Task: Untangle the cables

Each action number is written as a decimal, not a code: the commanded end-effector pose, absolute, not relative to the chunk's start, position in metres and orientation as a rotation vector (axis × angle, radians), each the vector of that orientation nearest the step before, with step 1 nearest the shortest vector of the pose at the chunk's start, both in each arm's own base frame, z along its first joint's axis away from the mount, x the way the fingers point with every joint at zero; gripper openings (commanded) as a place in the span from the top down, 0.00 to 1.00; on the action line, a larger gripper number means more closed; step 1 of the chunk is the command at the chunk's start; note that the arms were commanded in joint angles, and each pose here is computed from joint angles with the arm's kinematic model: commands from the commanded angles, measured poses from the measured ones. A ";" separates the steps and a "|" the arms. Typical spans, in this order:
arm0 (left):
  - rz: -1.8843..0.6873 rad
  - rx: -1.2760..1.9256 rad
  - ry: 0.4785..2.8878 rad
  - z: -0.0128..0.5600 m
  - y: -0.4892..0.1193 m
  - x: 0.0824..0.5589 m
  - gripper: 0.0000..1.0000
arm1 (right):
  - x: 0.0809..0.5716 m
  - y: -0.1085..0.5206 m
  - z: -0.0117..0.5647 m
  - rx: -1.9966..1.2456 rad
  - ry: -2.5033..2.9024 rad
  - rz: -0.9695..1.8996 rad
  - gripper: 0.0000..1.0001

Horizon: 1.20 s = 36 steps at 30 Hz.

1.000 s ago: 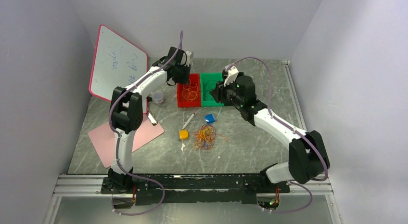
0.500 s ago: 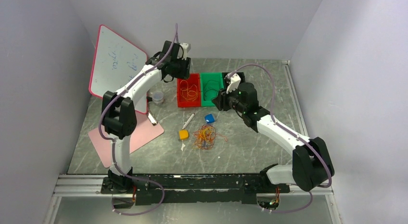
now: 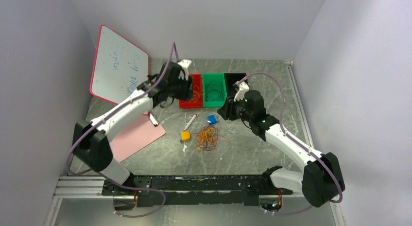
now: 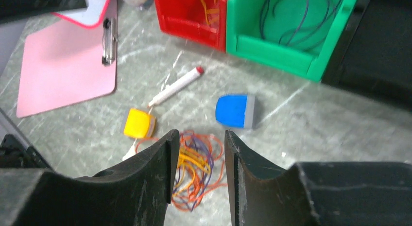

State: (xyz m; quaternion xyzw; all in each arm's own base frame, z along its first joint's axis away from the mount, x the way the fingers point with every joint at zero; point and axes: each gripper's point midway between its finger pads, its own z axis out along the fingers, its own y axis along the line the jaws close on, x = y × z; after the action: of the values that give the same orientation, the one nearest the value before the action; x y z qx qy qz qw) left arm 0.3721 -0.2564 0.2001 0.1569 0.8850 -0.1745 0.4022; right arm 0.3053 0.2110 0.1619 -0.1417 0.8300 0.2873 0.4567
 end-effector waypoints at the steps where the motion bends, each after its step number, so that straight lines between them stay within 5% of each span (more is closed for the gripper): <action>1: -0.623 0.352 2.244 0.191 -0.287 0.314 0.47 | 0.271 0.208 0.139 -0.288 2.155 0.798 0.56; 14: -0.755 0.434 2.361 0.142 -0.343 0.207 0.45 | 0.244 0.211 0.095 -0.343 2.235 0.883 0.51; 25: -0.511 0.341 2.454 0.098 -0.315 0.203 0.36 | 0.245 0.212 0.081 -0.372 2.239 0.877 0.50; 36: -0.749 0.360 2.434 0.097 -0.322 0.177 0.48 | 0.248 0.214 0.077 -0.390 2.247 0.876 0.50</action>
State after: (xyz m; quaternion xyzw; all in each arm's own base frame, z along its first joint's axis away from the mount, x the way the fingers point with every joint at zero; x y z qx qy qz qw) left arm 0.1819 -0.3015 0.0774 0.1347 0.9292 -0.2104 0.2722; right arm 0.2450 0.2107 0.0766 -0.1392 0.8708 0.3317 0.3352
